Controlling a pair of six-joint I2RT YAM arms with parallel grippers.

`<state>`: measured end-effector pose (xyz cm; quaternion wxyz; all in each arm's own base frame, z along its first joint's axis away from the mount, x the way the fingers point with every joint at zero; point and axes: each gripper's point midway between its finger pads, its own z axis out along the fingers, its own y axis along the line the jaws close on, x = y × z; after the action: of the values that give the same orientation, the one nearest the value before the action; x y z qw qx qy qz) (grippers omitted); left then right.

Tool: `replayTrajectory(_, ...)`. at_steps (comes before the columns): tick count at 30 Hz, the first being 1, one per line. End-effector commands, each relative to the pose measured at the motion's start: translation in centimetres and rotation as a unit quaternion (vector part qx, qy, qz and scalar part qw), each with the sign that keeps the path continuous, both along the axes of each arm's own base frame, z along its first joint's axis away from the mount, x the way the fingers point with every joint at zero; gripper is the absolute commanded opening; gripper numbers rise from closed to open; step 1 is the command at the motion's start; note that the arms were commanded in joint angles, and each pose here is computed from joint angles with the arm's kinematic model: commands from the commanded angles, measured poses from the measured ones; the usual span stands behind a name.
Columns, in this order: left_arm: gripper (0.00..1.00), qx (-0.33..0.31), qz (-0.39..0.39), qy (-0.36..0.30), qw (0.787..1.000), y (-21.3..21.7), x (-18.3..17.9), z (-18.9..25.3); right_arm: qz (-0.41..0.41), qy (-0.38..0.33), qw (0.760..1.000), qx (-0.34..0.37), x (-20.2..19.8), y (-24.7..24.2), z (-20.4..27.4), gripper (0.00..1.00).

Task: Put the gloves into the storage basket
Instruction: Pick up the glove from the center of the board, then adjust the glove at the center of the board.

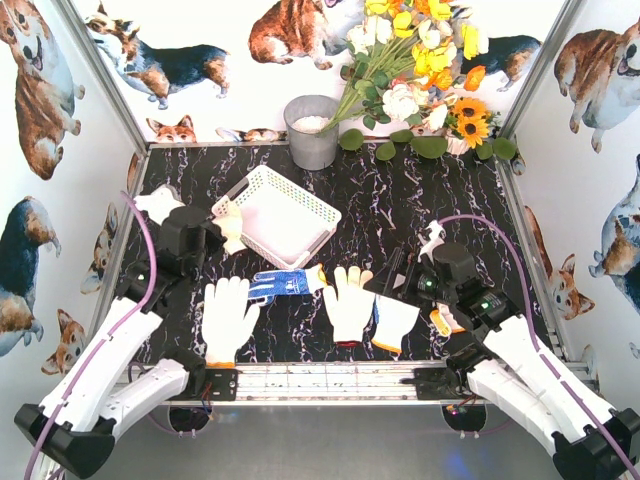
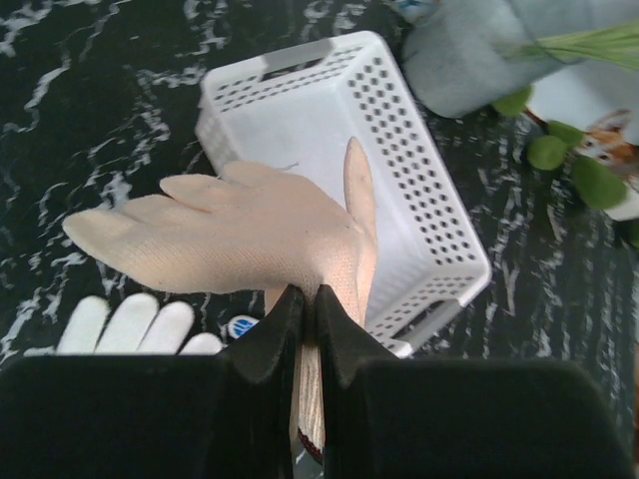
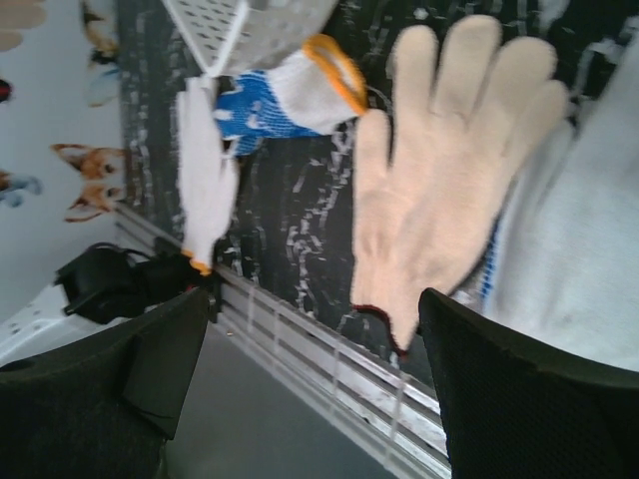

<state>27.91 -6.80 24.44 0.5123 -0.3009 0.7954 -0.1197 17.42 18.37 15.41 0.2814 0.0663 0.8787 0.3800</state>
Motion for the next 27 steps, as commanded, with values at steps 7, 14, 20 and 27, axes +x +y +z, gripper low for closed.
replayTrajectory(7, 0.0, -0.094, -0.259, -0.088, 0.957, -9.7, 0.1, 6.0, 0.031, -0.026, 0.983, 0.181, 0.6, 4.0, 5.3, 0.88)
replayTrajectory(14, 0.0, -0.172, -0.354, -0.118, 0.912, -14.7, -1.5, 6.9, 0.027, -0.029, 0.961, 0.273, 1.1, 5.1, 8.2, 0.87)
replayTrajectory(20, 0.0, -0.173, -0.401, -0.117, 0.892, -17.9, -3.2, 6.9, 0.029, -0.047, 0.945, 0.322, 1.8, 5.6, 10.6, 0.87)
replayTrajectory(27, 0.0, -0.156, -0.447, -0.098, 0.875, -21.3, -5.1, 6.1, 0.026, -0.058, 0.941, 0.333, 2.6, 5.9, 12.3, 0.76)
